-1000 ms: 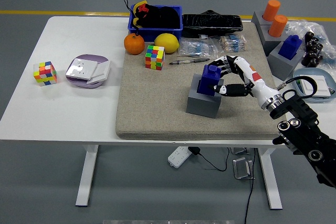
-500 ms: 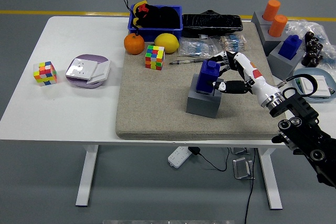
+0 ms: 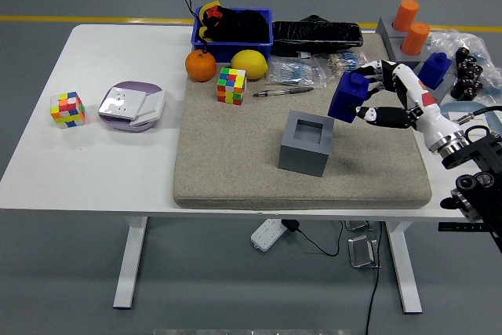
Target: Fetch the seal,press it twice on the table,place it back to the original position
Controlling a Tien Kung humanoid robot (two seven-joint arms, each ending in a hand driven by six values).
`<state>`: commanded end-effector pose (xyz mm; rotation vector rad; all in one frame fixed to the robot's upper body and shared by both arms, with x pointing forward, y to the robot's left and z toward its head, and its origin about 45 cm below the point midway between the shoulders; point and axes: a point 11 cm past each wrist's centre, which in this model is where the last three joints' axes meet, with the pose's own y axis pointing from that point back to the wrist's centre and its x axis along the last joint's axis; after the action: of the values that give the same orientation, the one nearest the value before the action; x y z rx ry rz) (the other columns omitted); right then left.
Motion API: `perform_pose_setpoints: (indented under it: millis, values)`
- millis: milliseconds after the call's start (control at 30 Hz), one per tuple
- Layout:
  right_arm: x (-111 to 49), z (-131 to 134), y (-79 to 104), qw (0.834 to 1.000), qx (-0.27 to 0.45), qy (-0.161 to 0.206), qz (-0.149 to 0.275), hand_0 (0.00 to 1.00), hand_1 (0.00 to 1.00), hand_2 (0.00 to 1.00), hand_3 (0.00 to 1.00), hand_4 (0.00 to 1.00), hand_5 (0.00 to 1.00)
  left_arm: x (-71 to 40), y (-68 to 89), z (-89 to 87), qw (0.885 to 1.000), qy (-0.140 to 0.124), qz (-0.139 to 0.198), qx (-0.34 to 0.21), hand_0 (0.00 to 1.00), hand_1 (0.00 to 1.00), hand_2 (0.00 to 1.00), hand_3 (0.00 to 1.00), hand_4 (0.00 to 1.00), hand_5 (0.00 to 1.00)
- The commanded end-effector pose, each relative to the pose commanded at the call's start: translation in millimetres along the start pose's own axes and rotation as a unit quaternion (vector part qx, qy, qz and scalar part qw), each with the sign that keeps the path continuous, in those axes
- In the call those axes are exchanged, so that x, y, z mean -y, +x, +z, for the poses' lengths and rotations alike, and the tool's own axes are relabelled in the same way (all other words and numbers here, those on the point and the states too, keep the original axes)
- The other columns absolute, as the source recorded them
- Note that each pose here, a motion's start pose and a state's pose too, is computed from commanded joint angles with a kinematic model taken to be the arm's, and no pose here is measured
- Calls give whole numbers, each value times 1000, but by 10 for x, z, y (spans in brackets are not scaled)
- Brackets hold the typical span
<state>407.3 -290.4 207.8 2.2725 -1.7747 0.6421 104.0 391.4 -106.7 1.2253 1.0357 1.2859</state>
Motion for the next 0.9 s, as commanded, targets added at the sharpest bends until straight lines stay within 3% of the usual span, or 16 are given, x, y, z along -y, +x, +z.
perform_pose_setpoints:
  millis: [200, 333, 900]
  values:
    - [-198, 210, 340, 999, -14, -31, 37, 389, 322, 338, 340, 631, 2, -2, 3, 18, 1000, -2, 0, -1, 814, 814, 786, 835, 791, 402]
    - [-294, 330, 415, 998, -18, -49, 45, 389, 322, 338, 340, 631, 2, -3, 2, 31, 1000, -3, 0, -1, 814, 814, 786, 835, 791, 402]
    - [-464, 692, 203, 995, -21, -94, 31, 389, 321, 337, 341, 642, 2, 2, -21, 22, 1000, -3, -2, -1, 814, 813, 787, 837, 792, 401]
